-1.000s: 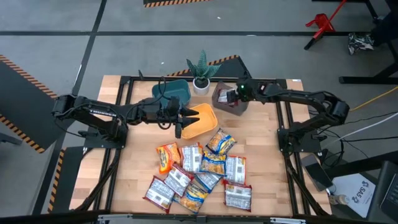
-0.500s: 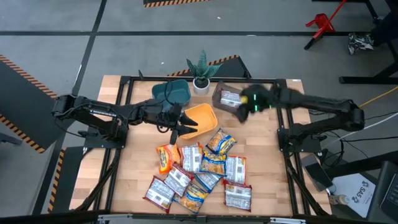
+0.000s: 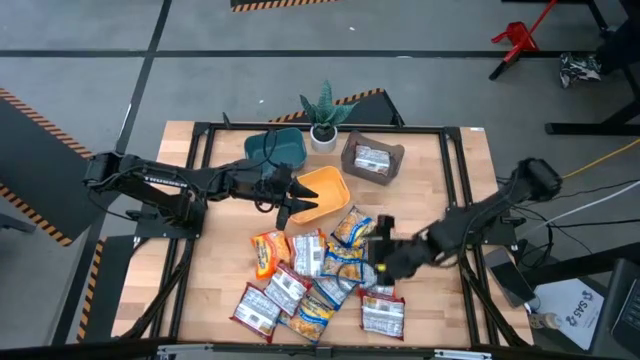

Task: Sort Maruchan noodles
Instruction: Put the blue noodle pack into the blue bin

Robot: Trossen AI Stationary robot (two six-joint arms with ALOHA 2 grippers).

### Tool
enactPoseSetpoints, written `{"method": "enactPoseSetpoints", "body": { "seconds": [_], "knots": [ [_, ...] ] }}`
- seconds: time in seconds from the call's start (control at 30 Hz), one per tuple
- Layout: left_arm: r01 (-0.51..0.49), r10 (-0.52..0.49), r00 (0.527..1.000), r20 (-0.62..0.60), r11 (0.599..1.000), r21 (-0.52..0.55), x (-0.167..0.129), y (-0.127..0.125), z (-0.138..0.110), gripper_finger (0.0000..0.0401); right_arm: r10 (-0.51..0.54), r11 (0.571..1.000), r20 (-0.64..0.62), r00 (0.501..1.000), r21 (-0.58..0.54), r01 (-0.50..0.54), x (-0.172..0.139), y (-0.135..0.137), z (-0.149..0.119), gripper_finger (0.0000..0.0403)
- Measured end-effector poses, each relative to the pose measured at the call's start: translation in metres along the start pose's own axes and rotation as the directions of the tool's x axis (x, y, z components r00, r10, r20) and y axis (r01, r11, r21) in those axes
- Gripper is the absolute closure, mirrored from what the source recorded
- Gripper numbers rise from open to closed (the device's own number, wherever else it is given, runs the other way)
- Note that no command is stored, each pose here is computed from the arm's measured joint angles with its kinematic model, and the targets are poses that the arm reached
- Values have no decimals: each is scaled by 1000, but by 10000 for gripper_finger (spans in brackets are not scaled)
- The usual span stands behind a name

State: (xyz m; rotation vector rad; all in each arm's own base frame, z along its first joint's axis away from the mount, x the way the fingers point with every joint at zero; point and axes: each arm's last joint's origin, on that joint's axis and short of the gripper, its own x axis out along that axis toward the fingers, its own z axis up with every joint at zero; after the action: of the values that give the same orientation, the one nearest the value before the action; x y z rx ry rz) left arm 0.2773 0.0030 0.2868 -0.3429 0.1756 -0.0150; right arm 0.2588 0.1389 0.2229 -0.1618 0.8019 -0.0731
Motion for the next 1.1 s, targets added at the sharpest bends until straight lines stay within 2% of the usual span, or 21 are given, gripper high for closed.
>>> {"method": "enactPoseSetpoints", "body": {
  "seconds": [0.17, 0.3, 0.43, 0.53, 0.63, 0.87, 1.0, 1.1],
  "knots": [
    [4, -4, 1000, 11, 1000, 0, 0, -1, 1, 263, 5, 998, -61, 998, -61, -9, 25, 28, 4, 116],
    [31, -31, 1000, -3, 999, -15, 0, -3, 0, 263, -31, 999, -118, 993, -34, 27, 33, 38, 13, 116],
    [87, -88, 996, -20, 996, -30, 0, -11, -2, 263, -95, 995, -112, 989, -21, 93, 23, 38, 37, 116],
    [61, -60, 998, 19, 994, -86, 0, -15, -1, 263, -150, 989, -64, 987, -27, 149, 11, 36, 56, 116],
    [24, -19, 999, 44, 992, -120, 0, -19, -2, 263, -158, 987, -26, 987, -16, 158, 5, 36, 67, 116],
    [-54, 61, 995, 74, 995, -84, 0, -28, -5, 263, -109, 994, -39, 993, 27, 110, 18, 46, 58, 116],
    [-99, 103, 991, 86, 994, -50, -1, -35, -8, 263, -191, 981, -35, 981, -33, 190, 33, 63, 46, 116],
    [-109, 112, 990, 80, 993, -41, -1, -39, -11, 263, -191, 981, -34, 981, -38, 190, 50, 74, 40, 116]
  ]
}}
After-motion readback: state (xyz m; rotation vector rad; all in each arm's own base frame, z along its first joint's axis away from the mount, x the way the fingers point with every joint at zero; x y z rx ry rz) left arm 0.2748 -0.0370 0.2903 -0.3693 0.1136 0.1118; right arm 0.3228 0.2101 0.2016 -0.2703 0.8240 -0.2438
